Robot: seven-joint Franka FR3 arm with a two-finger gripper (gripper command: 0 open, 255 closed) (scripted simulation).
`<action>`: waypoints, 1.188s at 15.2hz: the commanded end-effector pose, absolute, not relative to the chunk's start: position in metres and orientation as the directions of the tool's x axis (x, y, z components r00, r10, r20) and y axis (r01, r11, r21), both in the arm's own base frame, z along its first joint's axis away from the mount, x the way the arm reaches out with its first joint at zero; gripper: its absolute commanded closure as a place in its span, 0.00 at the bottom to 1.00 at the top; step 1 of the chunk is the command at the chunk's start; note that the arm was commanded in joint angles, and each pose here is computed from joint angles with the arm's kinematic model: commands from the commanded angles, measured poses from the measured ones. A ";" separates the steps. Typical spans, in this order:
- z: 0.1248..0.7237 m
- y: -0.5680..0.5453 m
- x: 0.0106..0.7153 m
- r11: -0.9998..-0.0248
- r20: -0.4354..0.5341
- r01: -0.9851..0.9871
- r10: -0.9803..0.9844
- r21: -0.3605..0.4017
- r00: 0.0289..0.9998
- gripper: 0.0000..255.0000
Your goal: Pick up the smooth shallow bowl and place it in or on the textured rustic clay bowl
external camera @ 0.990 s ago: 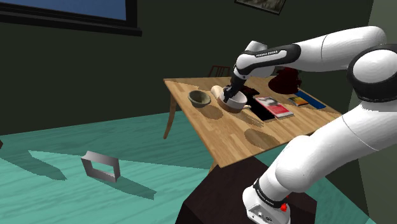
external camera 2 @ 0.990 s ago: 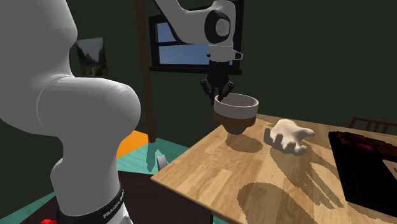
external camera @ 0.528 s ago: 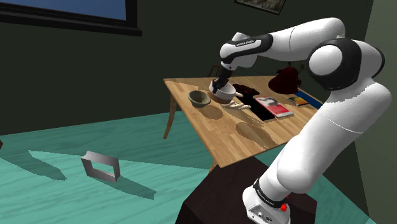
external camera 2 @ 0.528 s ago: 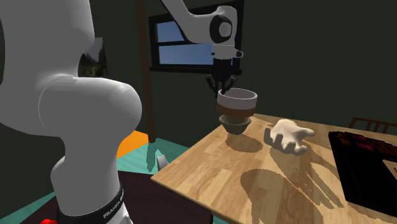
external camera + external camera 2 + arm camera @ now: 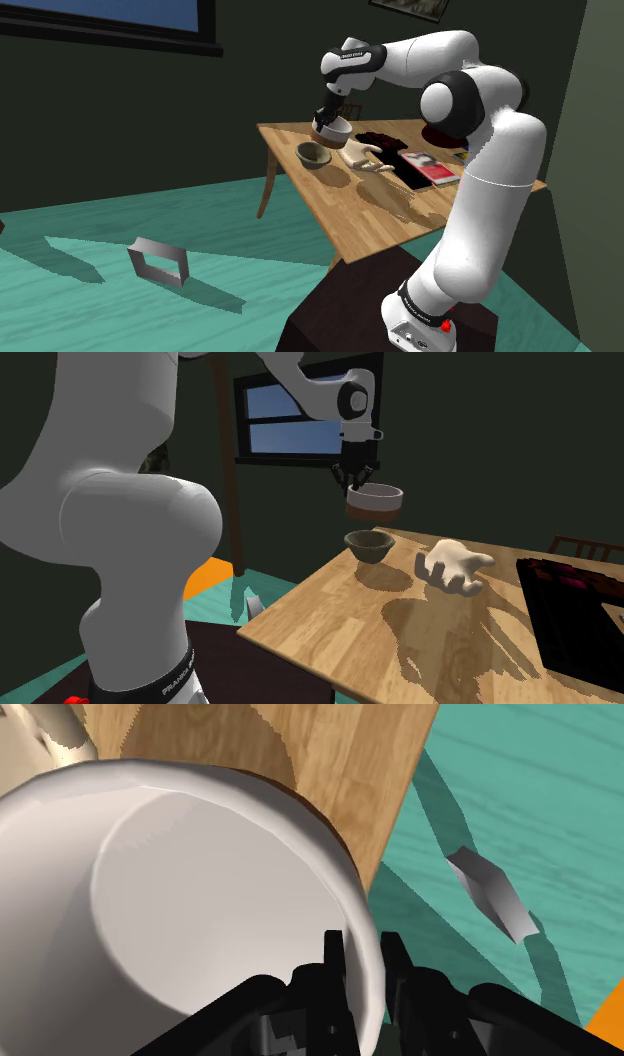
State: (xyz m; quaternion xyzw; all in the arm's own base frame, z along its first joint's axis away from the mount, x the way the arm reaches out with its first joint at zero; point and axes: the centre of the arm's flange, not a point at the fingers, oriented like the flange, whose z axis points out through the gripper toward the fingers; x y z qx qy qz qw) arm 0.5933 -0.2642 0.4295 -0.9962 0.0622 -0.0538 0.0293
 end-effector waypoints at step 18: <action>0.360 -0.268 0.660 -0.991 0.105 -0.120 -0.126 -0.066 0.987 1.00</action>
